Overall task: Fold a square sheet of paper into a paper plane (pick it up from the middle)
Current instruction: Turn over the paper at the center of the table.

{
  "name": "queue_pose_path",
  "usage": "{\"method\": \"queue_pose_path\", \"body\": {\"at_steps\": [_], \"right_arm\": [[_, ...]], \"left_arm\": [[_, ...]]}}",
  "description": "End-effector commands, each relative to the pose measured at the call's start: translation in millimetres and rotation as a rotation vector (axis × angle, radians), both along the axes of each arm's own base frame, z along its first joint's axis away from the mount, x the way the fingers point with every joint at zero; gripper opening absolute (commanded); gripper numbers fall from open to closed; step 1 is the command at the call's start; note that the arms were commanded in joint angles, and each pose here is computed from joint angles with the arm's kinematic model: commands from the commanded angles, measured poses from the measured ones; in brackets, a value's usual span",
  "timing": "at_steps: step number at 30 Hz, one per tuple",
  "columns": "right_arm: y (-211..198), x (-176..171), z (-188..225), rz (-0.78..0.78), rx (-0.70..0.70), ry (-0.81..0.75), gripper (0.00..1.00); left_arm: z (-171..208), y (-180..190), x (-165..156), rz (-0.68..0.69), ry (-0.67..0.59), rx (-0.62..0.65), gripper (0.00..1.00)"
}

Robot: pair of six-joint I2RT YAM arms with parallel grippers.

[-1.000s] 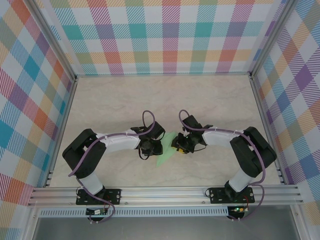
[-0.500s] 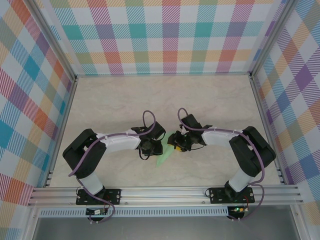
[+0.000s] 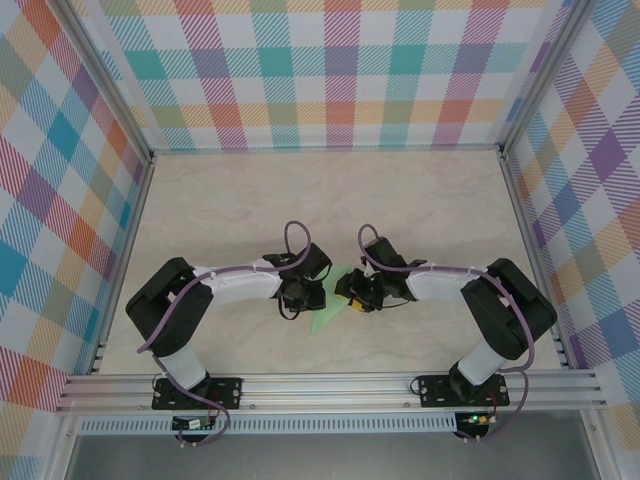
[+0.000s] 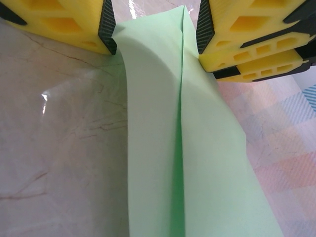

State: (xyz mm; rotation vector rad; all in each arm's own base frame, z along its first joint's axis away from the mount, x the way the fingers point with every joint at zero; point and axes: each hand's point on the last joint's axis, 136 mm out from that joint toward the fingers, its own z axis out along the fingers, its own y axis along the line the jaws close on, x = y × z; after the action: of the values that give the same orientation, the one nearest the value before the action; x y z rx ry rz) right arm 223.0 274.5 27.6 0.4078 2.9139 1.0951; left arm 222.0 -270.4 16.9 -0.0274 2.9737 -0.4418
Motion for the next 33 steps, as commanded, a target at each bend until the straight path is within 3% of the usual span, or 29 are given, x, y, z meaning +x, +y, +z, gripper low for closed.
{"method": "queue_pose_path", "body": {"at_steps": [1,18,33], "right_arm": [[8,1,12,-0.014,0.051,-0.014,0.48],[22,28,17,-0.114,0.101,-0.069,0.49],[30,29,7,-0.028,0.100,-0.124,0.35]], "left_arm": [[-20,16,-11,0.014,0.048,0.089,0.25],[-16,20,-11,0.031,0.040,0.080,0.25],[-7,20,-9,0.049,0.023,0.053,0.25]]}}
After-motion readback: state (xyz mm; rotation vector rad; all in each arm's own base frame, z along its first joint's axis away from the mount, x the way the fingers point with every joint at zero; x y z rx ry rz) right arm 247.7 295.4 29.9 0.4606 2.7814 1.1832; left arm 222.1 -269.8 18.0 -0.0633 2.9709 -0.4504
